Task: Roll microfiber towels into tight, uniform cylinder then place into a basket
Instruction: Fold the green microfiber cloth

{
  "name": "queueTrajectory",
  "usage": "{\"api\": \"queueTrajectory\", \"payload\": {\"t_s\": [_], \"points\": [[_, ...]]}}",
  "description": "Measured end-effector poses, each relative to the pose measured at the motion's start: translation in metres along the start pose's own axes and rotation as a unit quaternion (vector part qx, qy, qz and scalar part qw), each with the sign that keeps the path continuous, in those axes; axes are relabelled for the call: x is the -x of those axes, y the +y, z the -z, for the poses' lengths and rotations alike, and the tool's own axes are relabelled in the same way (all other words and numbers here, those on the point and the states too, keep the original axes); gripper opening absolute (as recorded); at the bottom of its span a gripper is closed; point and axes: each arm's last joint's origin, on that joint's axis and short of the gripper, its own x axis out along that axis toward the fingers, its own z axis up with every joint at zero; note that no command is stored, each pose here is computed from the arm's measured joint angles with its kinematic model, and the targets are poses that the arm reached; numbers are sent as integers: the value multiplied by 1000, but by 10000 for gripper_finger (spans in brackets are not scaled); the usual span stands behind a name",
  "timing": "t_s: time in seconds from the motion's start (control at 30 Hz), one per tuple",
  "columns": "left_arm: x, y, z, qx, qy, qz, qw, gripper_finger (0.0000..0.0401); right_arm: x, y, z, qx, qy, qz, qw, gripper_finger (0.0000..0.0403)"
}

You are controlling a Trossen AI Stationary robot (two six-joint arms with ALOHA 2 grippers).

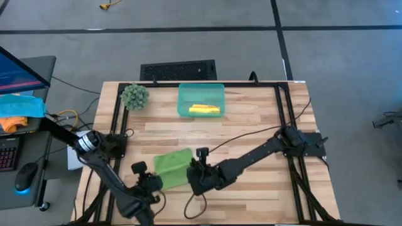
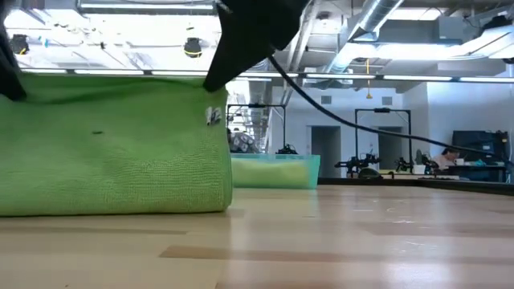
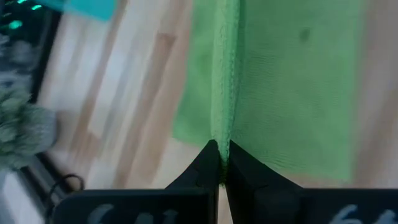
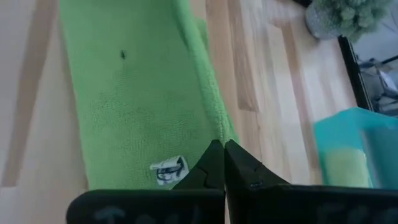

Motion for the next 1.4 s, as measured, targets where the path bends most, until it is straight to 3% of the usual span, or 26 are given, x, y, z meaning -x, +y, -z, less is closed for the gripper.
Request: {"api": "queueTrajectory", "payload": {"t_s": [0.33, 0.57, 0.83, 1.27, 1.4], "points": [[-38, 9, 3, 3, 38, -55, 998, 2, -19, -17, 4, -34, 12, 11, 999, 8], [-41, 7, 1, 14, 49, -44, 998, 2, -37, -21, 17, -47, 19, 5, 999, 5], [-53, 6, -4, 15, 65, -28, 997, 2, -43, -28, 16, -68, 18, 3, 998, 10], [-69, 6, 6, 24, 95, -27, 995, 2, -47, -34, 13, -96, 5, -6, 995, 7], [-70, 5, 5, 11, 104, -17, 994, 2, -64, -26, 21, -89, 24, -8, 996, 5]]}}
